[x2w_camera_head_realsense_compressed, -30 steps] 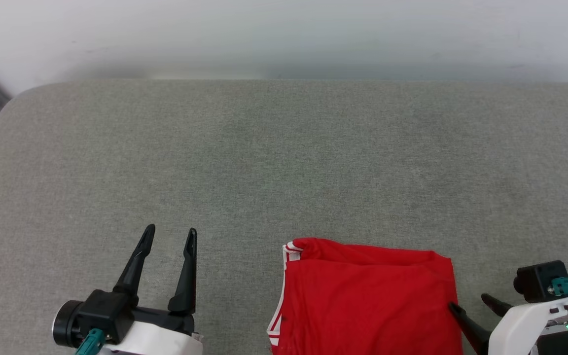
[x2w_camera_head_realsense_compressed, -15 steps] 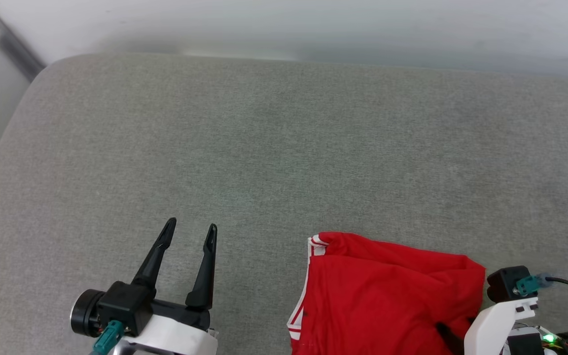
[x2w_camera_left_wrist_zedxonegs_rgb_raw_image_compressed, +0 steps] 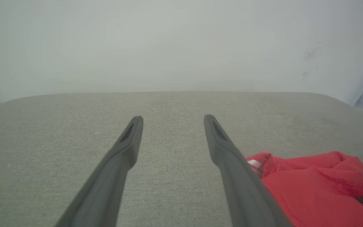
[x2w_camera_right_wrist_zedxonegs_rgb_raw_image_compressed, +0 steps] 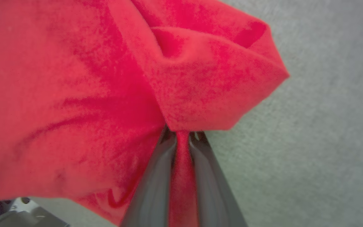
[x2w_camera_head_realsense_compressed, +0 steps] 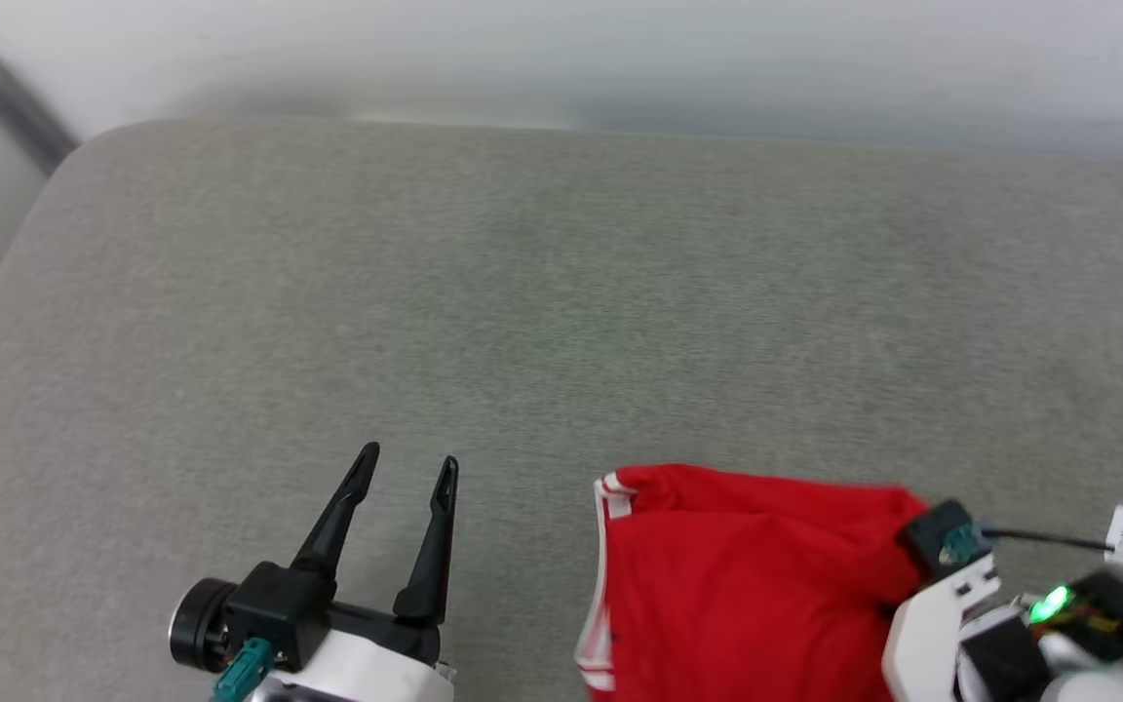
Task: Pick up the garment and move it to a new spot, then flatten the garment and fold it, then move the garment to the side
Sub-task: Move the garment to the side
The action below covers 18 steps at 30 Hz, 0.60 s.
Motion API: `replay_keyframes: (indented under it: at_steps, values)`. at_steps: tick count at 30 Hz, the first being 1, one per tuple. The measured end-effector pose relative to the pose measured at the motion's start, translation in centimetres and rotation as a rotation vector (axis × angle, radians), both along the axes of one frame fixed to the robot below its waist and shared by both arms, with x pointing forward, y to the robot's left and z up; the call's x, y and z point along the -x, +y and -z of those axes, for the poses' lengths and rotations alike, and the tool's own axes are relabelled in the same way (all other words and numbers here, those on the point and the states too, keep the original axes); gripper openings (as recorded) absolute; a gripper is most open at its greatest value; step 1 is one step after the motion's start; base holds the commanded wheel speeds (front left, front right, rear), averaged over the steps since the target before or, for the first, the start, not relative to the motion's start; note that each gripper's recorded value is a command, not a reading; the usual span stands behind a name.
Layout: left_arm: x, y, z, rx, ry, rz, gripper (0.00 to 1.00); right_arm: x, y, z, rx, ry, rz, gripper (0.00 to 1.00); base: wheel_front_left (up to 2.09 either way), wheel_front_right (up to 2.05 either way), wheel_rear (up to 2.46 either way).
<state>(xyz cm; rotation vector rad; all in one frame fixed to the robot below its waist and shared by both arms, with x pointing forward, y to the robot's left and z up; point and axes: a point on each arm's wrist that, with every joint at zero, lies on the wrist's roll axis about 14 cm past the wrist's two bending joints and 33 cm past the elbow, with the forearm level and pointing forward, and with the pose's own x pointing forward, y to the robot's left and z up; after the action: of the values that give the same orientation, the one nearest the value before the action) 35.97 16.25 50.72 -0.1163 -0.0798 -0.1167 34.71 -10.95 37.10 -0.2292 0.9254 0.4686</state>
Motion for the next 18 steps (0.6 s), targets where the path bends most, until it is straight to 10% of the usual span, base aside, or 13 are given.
replay_keyframes:
  at_steps: [7, 18]
  values:
    - [-1.0, -4.5, 0.1, 0.088, 0.004, 0.124, 1.0, -4.0, -6.4, -5.1, 0.354, -0.247, -0.164, 0.0, 0.0, 0.0, 0.0]
    - [-4.5, -15.7, -0.5, 0.13, -0.037, 0.466, 1.0, -5.0, -19.9, -10.6, 0.677, -0.282, -0.063, 0.0, 0.0, 0.0, 0.0]
